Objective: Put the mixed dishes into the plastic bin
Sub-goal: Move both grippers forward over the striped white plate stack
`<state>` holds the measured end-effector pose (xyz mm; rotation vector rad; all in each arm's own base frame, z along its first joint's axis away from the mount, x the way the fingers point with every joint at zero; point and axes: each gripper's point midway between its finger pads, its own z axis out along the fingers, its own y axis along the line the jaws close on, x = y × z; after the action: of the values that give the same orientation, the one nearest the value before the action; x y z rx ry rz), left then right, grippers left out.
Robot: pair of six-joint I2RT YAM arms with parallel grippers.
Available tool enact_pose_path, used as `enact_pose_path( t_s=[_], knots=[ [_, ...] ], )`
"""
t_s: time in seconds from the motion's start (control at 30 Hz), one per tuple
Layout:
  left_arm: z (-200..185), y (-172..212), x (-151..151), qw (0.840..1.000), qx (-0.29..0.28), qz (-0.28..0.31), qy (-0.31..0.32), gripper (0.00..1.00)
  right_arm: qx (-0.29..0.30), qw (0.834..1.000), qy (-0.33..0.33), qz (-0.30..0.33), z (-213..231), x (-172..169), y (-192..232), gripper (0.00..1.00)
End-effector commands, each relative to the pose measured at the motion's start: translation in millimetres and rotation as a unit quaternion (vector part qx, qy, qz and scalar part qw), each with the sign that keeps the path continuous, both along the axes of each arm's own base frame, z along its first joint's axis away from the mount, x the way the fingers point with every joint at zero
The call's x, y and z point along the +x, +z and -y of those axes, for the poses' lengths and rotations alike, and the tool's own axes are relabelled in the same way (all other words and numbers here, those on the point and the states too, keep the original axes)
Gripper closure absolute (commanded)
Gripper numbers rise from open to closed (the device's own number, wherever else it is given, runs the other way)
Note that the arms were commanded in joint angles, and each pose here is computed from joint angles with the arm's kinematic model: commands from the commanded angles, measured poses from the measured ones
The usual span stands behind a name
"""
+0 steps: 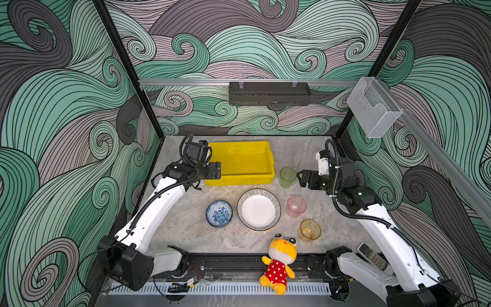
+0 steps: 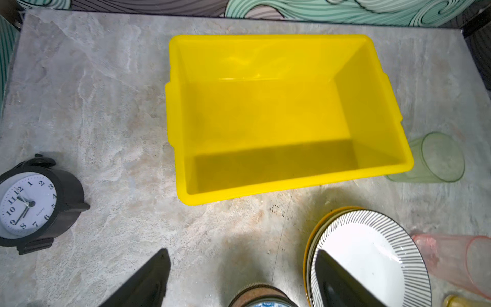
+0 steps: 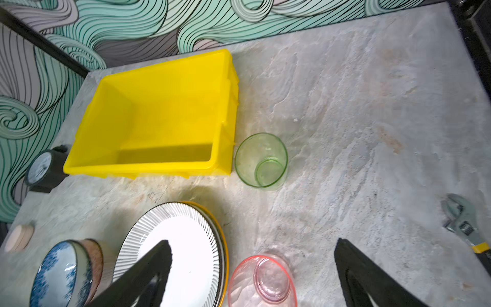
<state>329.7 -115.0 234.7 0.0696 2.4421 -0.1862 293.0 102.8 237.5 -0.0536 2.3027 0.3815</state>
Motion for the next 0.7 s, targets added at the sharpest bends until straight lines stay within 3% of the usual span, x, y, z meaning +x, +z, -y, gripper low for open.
enact_pose_path(
  t_s=[0.0, 0.27, 0.5, 0.67],
  knots=[
    [7, 3, -6, 1.0, 0.02, -0.02, 0.004, 0.13, 0.01, 0.999, 0.026, -0.035, -18, -12, -3, 0.05],
    [46, -10, -16, 0.996, 0.042, -0.059, -0.048, 0.16, 0.001, 0.994, 0.08, -0.079, -59, -27, -19, 0.11],
    [72, -30, -23, 0.99, 0.065, -0.097, -0.083, 0.18, -0.043, 0.982, 0.146, -0.116, -99, -36, -42, 0.16],
    [84, -38, -31, 0.984, 0.075, -0.127, -0.104, 0.2, -0.066, 0.977, 0.152, -0.132, -111, -34, -57, 0.23]
  ],
)
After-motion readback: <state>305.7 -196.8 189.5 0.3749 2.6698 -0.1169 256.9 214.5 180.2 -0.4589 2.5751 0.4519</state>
